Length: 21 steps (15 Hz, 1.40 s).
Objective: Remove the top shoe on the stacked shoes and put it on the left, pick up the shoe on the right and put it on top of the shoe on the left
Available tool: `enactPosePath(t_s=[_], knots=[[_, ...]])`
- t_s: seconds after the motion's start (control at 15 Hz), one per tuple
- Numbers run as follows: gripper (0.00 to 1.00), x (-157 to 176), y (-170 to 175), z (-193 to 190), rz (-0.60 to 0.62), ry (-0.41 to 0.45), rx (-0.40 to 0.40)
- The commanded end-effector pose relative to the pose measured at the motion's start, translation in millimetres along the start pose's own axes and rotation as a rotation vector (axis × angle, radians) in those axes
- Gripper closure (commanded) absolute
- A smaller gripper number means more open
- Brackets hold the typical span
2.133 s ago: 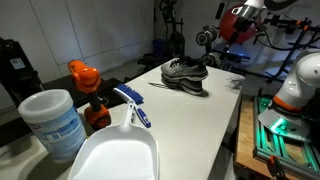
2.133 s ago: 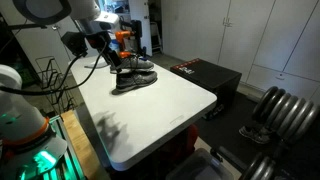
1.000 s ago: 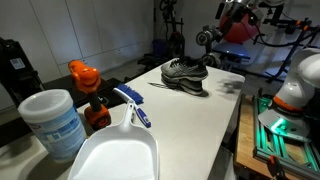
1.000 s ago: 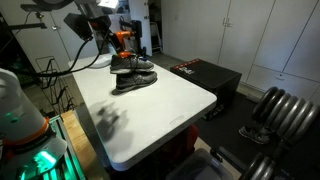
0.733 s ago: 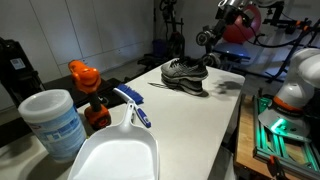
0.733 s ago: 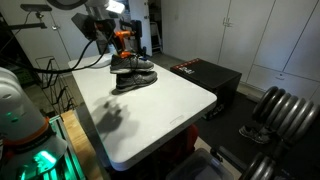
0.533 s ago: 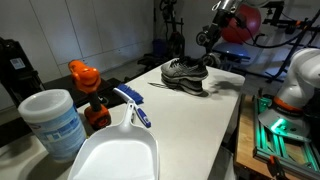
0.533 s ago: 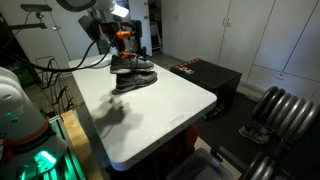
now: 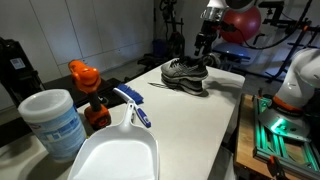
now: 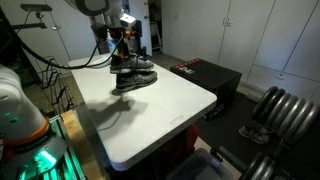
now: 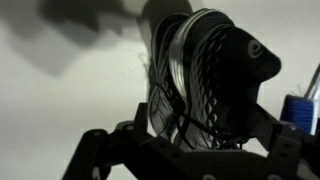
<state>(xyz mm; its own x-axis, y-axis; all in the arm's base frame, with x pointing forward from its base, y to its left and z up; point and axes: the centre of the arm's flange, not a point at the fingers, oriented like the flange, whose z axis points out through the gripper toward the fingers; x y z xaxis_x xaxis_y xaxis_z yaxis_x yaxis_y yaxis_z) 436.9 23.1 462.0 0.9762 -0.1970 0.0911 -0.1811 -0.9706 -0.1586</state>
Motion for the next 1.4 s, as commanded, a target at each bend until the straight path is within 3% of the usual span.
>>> enactPosePath(t_s=[0.0,0.47,0.53,0.67,1.07,1.33], knots=[[0.26,14,-5,15,0.019,-0.025,-0.065],[0.81,20,-11,21,0.01,-0.037,-0.053],[0.45,21,-11,21,0.015,-0.032,-0.055],[0.44,22,-12,18,0.008,-0.011,-0.031],[0.01,28,-15,16,0.012,0.055,0.01],[0.0,32,-20,17,0.011,0.073,0.035]])
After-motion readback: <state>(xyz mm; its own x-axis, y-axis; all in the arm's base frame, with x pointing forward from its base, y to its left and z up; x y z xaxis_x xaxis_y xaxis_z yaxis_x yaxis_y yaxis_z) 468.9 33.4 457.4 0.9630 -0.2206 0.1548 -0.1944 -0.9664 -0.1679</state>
